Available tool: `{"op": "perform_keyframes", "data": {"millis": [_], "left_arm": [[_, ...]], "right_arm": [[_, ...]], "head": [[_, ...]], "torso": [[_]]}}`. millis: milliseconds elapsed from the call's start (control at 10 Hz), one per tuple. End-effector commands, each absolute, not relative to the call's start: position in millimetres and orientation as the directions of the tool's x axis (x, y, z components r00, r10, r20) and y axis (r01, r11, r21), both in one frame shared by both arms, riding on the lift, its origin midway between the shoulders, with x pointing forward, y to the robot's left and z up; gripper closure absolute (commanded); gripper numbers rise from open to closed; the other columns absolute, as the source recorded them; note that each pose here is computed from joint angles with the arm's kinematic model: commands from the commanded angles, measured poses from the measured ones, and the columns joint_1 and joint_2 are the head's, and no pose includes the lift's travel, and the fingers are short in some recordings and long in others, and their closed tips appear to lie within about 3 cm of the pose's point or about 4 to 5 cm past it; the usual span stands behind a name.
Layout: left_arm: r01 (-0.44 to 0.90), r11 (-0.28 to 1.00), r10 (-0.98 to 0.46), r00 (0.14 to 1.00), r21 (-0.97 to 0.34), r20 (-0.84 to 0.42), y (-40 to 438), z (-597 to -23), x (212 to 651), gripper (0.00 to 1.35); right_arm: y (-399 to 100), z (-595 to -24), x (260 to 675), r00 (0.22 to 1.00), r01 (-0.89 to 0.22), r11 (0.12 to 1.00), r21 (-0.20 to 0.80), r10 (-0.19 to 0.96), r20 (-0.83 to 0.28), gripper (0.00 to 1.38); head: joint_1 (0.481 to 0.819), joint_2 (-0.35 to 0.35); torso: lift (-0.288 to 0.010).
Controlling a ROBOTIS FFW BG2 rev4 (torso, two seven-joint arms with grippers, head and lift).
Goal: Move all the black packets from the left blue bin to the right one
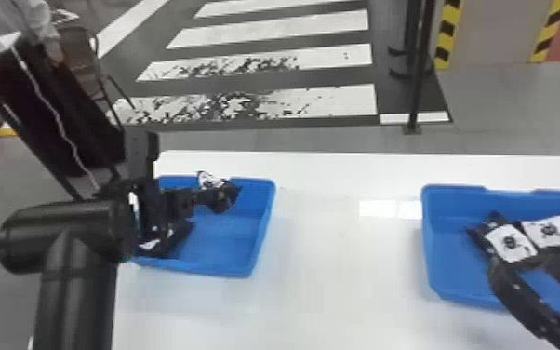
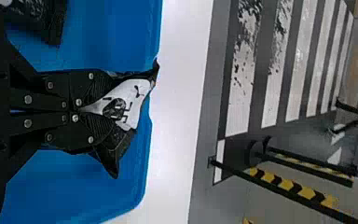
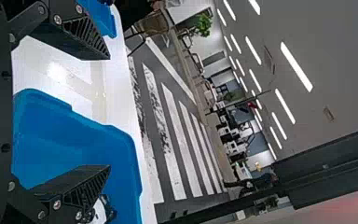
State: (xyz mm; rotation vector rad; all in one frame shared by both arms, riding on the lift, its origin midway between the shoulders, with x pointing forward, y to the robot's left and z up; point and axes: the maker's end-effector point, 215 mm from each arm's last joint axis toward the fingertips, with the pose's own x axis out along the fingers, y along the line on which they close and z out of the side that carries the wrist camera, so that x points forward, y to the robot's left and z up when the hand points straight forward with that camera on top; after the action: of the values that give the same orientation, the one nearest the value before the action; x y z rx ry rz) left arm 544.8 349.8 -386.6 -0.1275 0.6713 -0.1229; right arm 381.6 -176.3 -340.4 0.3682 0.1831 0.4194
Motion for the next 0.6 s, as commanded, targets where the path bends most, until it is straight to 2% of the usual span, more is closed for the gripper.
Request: {"op": "perform_keyframes", "data": {"millis": [0,200,500], "left_arm": [[0.185,0.954,-0.285,0.799,-0.235,-0.530,300.5,-374.1,546.7,1.21],[0.391,0.860,-0.502,0.764,-0.329,-0.405,210.5,-349.3,547.6,1.21],[0.600,0.690,-0.720,0.622,-0.404,-0.307,94.6,-327.1,516.3,1.21]], "right_arm": [[-165.0,-327.2,385.9,0.889,-0.395,0.837,0.379,0.452,-0.071,0.21],[-140.9,-316.7,391.7,0.847,-0.470,0.794,0.385,0.529,-0.055,0.21],[-121.6,-297.6,412.8,0.797,-0.557,0.745,0.367,0.604,-0.015,0.21]], "head": [[0.695,0.219],[0.695,0.151],[0.695,0.046]], "torso": [[-0.150],[-0.150],[-0.150]]}}
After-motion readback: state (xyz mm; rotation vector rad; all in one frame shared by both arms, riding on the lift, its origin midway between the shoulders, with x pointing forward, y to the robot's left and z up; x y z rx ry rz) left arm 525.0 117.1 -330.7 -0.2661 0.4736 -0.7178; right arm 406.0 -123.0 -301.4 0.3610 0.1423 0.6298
